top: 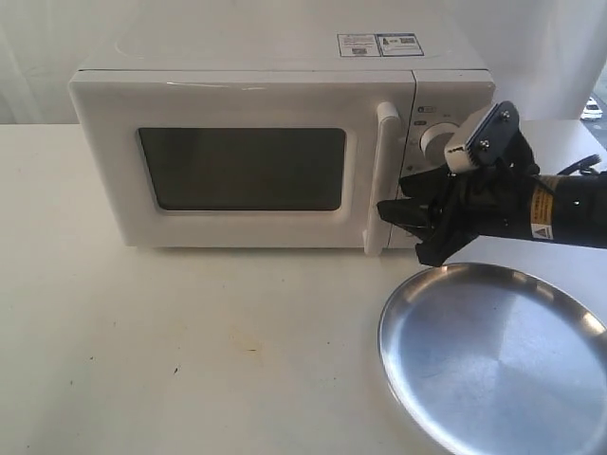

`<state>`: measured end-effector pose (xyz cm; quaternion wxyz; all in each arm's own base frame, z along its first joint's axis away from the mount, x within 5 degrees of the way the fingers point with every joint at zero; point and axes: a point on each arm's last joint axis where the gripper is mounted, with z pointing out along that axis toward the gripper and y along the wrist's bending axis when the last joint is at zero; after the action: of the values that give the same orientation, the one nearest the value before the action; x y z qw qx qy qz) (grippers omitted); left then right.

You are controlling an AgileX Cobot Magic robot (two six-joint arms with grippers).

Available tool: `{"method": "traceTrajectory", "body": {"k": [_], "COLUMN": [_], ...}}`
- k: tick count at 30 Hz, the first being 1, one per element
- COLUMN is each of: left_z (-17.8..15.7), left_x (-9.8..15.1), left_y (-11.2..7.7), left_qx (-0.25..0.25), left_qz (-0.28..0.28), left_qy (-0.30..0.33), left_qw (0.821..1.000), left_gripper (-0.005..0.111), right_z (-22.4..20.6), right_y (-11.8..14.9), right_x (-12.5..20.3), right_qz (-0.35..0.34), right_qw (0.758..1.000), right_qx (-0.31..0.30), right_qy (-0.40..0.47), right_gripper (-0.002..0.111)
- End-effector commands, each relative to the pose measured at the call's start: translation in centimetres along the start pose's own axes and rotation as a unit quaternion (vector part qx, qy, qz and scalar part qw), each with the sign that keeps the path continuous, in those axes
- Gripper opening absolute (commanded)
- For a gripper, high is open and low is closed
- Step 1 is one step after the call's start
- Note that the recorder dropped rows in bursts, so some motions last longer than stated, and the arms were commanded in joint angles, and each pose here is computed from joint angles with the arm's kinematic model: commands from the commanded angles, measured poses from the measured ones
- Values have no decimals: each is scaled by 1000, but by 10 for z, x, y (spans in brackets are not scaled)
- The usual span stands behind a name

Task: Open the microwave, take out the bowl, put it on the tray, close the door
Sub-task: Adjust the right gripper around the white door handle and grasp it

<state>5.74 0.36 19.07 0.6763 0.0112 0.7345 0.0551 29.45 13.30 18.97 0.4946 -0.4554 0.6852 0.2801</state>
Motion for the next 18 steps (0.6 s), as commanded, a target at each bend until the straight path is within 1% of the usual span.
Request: {"method": "traceTrajectory", "body": {"k": [1,6,12,16,18], "left_z": [0,0,0,0,0], "left_x": [-1,-1,-1,-1,-1], "left_y": [0,0,0,0,0], "left_qx": [2,2,2,2,2], "left_qz": [-4,-4,-4,-4,-4], "left_qy": [-4,-4,-4,-4,-4], "left_qw": [1000,1000,1000,1000,1000], "left_gripper": [0,0,0,0,0], "right_z": [11,17,19,18,17], "right_y": [-12,-20,-17,-7,-5], "right_x": [2,-2,-6,-7,-8], "right_qz": [8,3,3,-12,-11], "right_qw": [999,999,996,991,990], "right_qx": [-3,-5,-39,-90,-101], "right_qy": [-32,-50,-84,-96,-100], "right_gripper": [46,46,46,43,41]}}
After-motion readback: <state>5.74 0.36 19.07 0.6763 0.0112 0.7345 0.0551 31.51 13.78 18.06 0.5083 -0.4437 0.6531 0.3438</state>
